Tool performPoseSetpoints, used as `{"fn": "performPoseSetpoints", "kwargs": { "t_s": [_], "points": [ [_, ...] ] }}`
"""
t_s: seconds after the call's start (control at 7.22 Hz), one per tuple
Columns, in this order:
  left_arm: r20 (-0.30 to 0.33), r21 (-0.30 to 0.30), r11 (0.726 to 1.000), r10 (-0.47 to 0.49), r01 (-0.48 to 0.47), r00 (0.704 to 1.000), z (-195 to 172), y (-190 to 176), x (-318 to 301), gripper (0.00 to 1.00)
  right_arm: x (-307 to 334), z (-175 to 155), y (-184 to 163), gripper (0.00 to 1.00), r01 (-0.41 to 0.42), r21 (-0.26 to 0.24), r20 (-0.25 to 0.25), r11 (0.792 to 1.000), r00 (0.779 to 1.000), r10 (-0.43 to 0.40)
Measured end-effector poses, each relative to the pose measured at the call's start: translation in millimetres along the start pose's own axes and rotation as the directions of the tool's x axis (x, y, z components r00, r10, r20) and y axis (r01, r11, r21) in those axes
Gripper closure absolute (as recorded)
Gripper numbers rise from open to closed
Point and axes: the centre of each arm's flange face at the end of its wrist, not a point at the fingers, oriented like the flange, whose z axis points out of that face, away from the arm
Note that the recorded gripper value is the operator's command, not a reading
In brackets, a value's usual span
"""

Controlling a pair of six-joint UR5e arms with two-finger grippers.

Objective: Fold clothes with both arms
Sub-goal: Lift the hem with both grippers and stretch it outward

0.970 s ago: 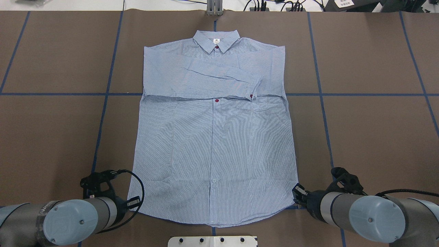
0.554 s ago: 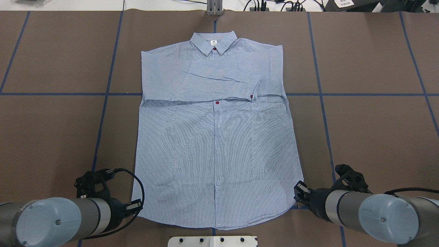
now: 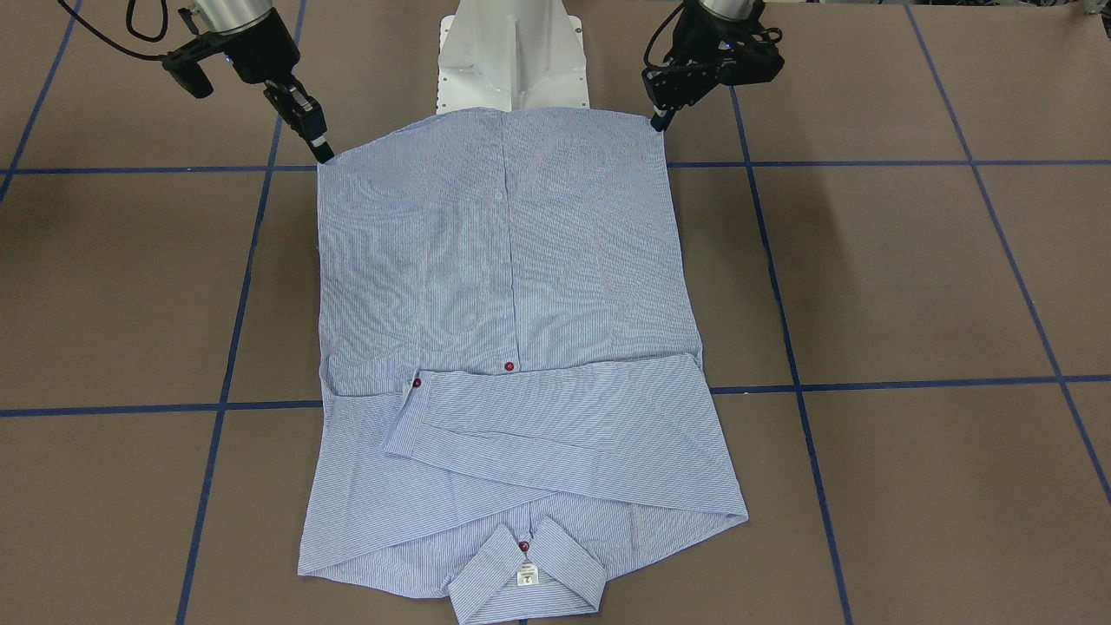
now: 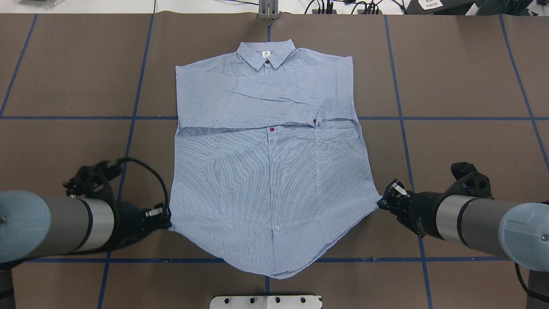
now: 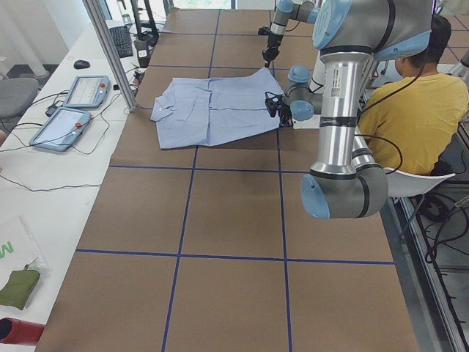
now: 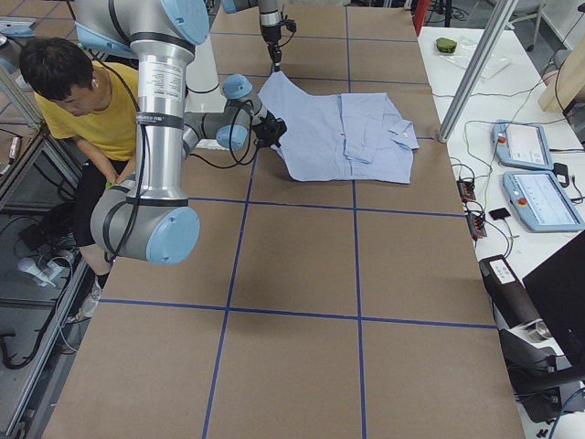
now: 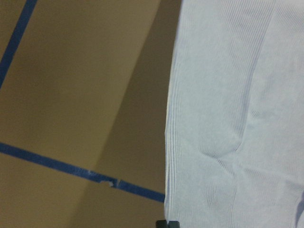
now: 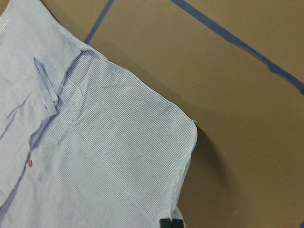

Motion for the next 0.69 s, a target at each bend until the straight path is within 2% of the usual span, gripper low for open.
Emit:
{"fn": "performPoseSetpoints", "kwargs": {
  "t_s": [0.28,0.69],
  "points": [
    [-0.079,0.031,0.996,-0.079,0.082,0.994,-47.4,-62.3,21.4,1.0,-29.6,-14.8,-32.7,1.0,-0.052,0.062,0.081,0.997,0.996,0.047],
    [-0.114,0.086,0.981,-0.161,0.171,0.98,-83.0,-116.4,19.2,1.0,-60.1,-23.1,-68.3,1.0,-0.114,0.204,0.217,0.972,0.974,0.068]
  ]
}}
